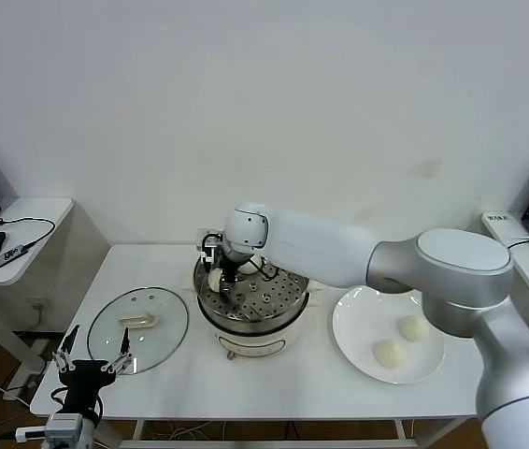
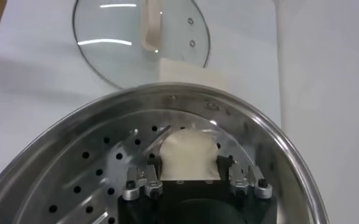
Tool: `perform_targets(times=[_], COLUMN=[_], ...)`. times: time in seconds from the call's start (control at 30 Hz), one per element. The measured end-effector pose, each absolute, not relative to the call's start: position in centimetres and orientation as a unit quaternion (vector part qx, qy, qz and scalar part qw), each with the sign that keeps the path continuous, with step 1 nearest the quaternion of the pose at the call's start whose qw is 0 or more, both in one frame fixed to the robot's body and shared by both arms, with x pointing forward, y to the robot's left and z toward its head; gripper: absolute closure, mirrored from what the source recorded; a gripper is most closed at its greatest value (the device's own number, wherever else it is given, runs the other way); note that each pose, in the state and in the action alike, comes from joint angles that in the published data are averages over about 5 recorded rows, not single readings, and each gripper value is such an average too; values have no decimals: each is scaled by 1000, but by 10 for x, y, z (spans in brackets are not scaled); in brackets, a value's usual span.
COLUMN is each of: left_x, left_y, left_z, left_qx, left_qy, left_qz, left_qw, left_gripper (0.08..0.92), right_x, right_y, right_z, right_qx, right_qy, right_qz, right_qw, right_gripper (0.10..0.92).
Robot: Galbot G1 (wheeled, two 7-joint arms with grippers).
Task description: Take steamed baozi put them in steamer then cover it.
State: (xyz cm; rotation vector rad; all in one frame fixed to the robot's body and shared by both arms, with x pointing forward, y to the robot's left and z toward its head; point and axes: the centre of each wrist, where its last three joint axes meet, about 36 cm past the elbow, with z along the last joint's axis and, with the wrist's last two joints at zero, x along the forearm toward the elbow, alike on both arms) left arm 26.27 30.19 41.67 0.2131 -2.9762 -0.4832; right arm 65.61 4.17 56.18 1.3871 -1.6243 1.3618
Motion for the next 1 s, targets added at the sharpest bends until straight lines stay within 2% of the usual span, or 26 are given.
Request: perform_targets(times=[0.23, 0.33, 0.63, 0.83, 1.0], left_x=[262, 262, 262, 261, 259], left_y=[301, 301, 298, 294, 291], left_z=[418, 419, 422, 422, 420], left_qx=[69, 68, 62, 55, 50], left_qy=[-983, -983, -984, -984, -985], left_qz=[-159, -159, -158, -157, -157], left_qw=[59, 59, 55, 56, 60], left_gripper=[177, 177, 177, 177, 177], right_x=[654, 653, 651, 639, 623], right_y=[37, 31, -22, -83, -140], right_z=[569, 577, 630, 667, 677], right_qx=[527, 531, 532, 528, 526], right_qy=[-603, -596, -567, -549, -533], right_qz=[515, 520, 553, 576, 588], right_qw=[305, 305, 298, 296, 304], right_gripper=[241, 206, 200, 200, 200])
